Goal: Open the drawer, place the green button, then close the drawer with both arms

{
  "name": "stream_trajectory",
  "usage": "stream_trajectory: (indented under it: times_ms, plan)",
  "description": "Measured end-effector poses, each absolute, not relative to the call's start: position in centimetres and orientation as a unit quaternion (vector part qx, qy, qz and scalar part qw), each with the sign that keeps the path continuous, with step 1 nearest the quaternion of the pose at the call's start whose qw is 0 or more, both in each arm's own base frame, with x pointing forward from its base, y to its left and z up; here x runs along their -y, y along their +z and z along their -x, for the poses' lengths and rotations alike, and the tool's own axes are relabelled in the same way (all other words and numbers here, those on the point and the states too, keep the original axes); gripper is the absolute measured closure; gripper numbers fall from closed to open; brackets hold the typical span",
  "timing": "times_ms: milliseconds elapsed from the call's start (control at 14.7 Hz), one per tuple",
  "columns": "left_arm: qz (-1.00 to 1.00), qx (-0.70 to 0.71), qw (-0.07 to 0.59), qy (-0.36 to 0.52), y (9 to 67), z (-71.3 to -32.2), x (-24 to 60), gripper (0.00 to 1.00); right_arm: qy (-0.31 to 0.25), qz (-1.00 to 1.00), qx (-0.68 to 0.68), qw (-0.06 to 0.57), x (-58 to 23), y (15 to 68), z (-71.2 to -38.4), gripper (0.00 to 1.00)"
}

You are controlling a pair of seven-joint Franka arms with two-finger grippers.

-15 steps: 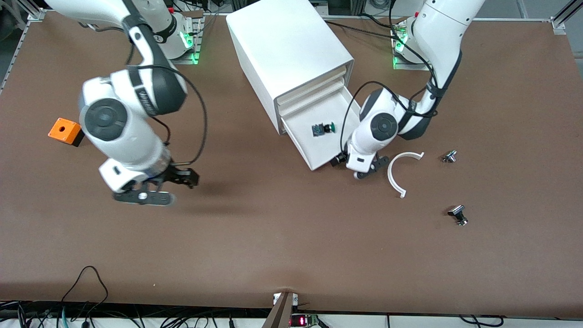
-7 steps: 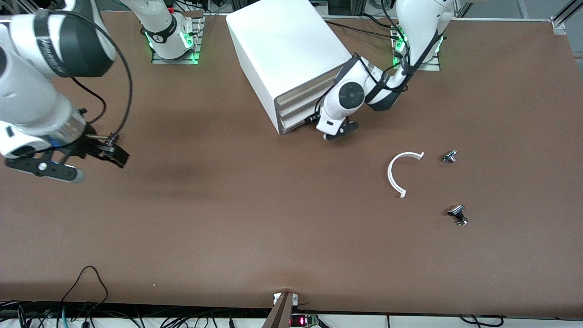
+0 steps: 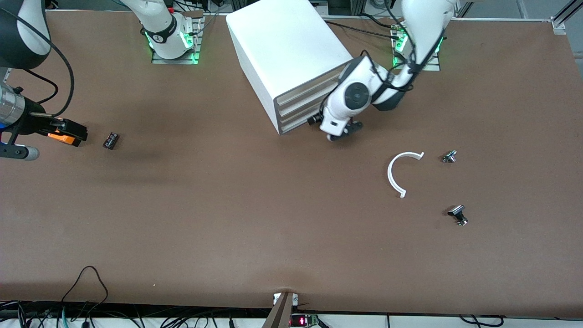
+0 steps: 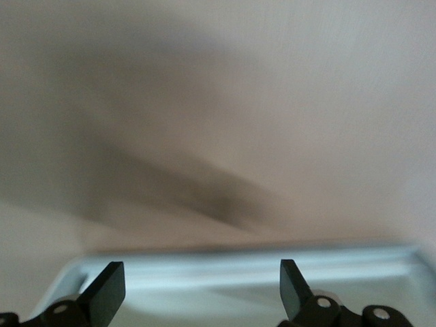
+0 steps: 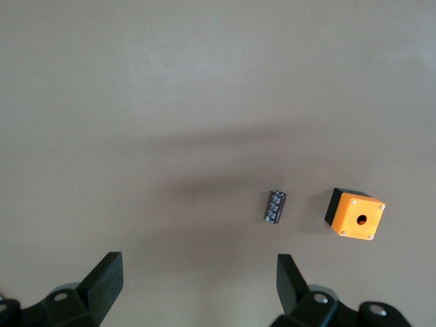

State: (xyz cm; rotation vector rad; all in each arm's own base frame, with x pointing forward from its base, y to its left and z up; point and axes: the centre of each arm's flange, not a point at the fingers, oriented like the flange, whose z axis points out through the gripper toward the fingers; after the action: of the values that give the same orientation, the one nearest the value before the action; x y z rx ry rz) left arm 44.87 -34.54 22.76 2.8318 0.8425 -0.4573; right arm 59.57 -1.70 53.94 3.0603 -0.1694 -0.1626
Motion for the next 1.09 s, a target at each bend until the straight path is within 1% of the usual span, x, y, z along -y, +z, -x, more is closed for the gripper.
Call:
stream_trajectory:
  times_ms: [136, 204, 272, 408, 544, 748, 883, 1087]
  plan:
    - [-0.928, -0.341, 0.120, -0.091, 26.6, -51.1, 27.5, 0.00, -0.056, -0.997, 0.053, 0.033, 1.6, 53.8, -58.5, 0.00]
    - [-0.924, -0.352, 0.136, -0.061, 28.5, -53.5, 24.2, 0.00, -0.051, -0.997, 0.041, 0.031, 1.5, 53.6, -57.7, 0.00]
    - [-0.925, -0.350, 0.147, -0.031, 30.6, -55.4, 20.8, 0.00, -0.044, -0.998, 0.024, 0.030, 1.5, 53.5, -56.7, 0.00]
    - [-0.934, -0.324, 0.149, 0.017, 34.1, -57.7, 14.2, 0.00, -0.034, -0.999, 0.006, 0.029, 1.4, 53.6, -54.9, 0.00]
    - [-0.953, -0.270, 0.132, 0.032, 37.8, -58.6, 7.2, 0.00, -0.028, -0.999, 0.002, 0.027, 1.7, 53.8, -54.6, 0.00]
    - [-0.978, -0.174, 0.114, 0.015, 45.7, -58.6, -0.2, 0.00, -0.028, -0.999, 0.004, 0.018, 1.8, 53.6, -54.7, 0.00]
    - [-0.989, -0.131, 0.075, 0.002, 50.7, -57.7, -1.8, 0.00, -0.027, -0.999, 0.006, 0.018, 2.0, 53.6, -54.7, 0.00]
    - [-0.995, -0.096, 0.023, 0.000, 55.8, -55.6, -0.1, 0.00, -0.023, -1.000, 0.010, 0.018, 2.5, 53.6, -54.8, 0.00]
